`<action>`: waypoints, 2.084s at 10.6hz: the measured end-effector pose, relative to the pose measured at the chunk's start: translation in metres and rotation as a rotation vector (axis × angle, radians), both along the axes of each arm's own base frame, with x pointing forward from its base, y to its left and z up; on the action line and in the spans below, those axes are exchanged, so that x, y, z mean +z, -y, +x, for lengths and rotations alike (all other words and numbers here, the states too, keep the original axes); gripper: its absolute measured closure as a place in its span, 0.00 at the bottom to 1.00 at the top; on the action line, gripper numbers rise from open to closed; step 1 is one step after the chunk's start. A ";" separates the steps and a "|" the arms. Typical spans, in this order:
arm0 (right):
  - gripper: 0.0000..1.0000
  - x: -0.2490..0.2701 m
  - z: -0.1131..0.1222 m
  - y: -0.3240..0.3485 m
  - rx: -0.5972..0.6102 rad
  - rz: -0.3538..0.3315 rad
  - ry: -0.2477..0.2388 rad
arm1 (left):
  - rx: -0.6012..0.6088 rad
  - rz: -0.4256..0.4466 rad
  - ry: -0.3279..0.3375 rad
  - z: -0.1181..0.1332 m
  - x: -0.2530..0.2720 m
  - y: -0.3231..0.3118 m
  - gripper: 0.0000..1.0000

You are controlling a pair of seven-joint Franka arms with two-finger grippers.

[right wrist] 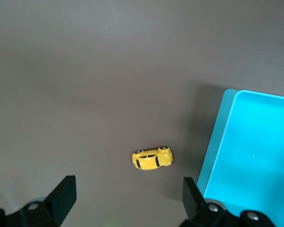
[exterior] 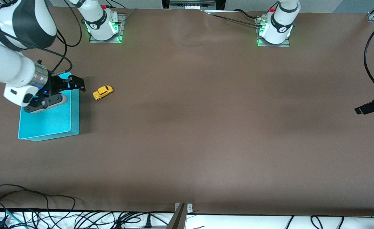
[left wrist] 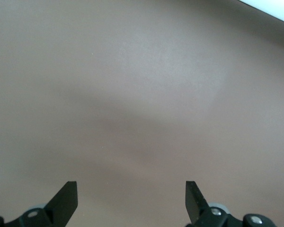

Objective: Wind up and store yellow beetle car
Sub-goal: 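Lower the open right gripper onto the yellow car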

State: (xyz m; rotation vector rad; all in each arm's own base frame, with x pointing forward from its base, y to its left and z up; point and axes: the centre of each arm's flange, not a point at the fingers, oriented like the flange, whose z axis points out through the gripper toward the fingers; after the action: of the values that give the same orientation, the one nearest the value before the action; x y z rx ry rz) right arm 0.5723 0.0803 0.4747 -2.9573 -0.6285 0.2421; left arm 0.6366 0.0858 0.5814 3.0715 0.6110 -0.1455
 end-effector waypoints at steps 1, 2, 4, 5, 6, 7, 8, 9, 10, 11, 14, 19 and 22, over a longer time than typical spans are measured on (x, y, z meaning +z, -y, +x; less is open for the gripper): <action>0.00 -0.014 -0.008 0.007 0.085 0.014 -0.009 | -0.005 -0.001 -0.003 0.000 -0.001 0.000 0.00; 0.00 -0.027 -0.014 0.014 0.168 0.030 -0.001 | -0.008 -0.001 -0.005 0.000 -0.002 0.000 0.00; 0.00 -0.060 -0.029 0.024 0.323 0.054 0.033 | -0.009 -0.001 -0.006 0.000 -0.003 0.000 0.00; 0.00 -0.077 -0.037 0.025 0.403 0.063 0.049 | -0.015 -0.002 -0.009 0.001 -0.005 0.003 0.00; 0.00 -0.091 -0.045 0.024 0.486 0.071 0.064 | -0.029 0.004 -0.016 0.003 -0.008 0.012 0.00; 0.00 -0.104 -0.052 0.022 0.570 0.080 0.077 | -0.037 0.023 -0.027 0.005 -0.013 0.021 0.00; 0.00 -0.116 -0.058 0.019 0.645 0.088 0.087 | -0.040 0.041 -0.037 0.007 -0.018 0.029 0.00; 0.00 -0.128 -0.065 0.016 0.720 0.093 0.102 | -0.037 0.032 -0.040 0.009 -0.020 0.035 0.00; 0.00 -0.138 -0.072 0.013 0.792 0.094 0.122 | -0.034 0.009 -0.040 0.009 -0.021 0.036 0.00; 0.00 -0.148 -0.079 0.013 0.868 0.090 0.150 | -0.033 0.009 -0.042 0.009 -0.022 0.033 0.00; 0.00 -0.182 -0.102 0.012 1.094 0.082 0.214 | -0.029 0.027 -0.040 0.008 -0.021 0.024 0.00; 0.00 -0.225 -0.127 0.026 1.338 0.104 0.249 | -0.027 0.029 -0.035 0.008 -0.018 0.022 0.00; 0.00 -0.246 -0.130 0.038 1.417 0.141 0.259 | -0.074 0.026 -0.032 0.007 -0.017 0.018 0.00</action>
State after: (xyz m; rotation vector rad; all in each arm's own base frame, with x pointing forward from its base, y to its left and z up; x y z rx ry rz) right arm 0.4428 0.0423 0.2292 -1.8574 -2.4640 -0.1046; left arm 0.6441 0.0676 0.5643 3.1244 0.5046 -0.1888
